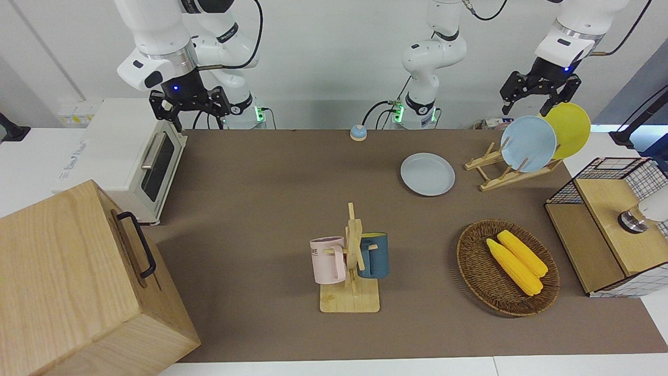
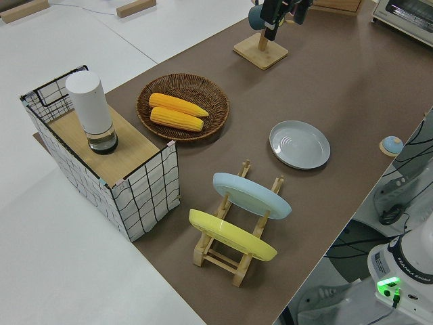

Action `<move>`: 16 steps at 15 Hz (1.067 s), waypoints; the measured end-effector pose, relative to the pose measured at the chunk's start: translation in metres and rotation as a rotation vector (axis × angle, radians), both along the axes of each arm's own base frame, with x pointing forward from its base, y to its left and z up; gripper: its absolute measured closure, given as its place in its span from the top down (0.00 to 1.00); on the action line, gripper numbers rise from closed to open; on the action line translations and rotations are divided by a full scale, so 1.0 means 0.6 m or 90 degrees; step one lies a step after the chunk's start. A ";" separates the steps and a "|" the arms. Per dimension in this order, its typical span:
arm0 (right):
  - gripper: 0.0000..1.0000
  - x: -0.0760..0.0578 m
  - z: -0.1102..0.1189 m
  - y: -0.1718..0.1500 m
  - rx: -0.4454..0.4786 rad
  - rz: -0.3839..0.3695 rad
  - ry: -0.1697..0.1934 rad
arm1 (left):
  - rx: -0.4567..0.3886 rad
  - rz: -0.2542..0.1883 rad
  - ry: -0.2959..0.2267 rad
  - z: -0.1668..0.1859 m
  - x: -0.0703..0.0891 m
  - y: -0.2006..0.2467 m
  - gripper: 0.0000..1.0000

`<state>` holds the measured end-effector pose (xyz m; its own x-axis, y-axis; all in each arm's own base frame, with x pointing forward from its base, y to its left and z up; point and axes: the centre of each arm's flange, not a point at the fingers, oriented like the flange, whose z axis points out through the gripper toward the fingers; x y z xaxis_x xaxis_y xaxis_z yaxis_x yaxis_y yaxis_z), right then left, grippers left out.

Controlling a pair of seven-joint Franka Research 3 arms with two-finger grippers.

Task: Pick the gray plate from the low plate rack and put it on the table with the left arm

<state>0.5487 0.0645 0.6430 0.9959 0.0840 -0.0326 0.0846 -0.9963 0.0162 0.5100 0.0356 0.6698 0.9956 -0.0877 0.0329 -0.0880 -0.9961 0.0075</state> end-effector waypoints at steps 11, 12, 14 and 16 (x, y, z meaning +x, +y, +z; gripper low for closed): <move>0.99 0.000 0.000 0.000 0.000 0.000 0.000 | -0.024 -0.015 0.002 -0.029 0.027 0.003 1.00; 0.99 0.000 0.000 0.000 0.000 0.000 0.000 | -0.023 -0.018 0.004 -0.034 0.031 -0.001 1.00; 0.99 0.000 0.000 0.000 0.000 0.000 0.000 | -0.022 -0.023 -0.005 -0.036 0.038 -0.009 1.00; 0.99 0.000 0.000 0.000 0.000 0.000 0.000 | -0.021 -0.026 -0.025 -0.036 0.045 -0.013 1.00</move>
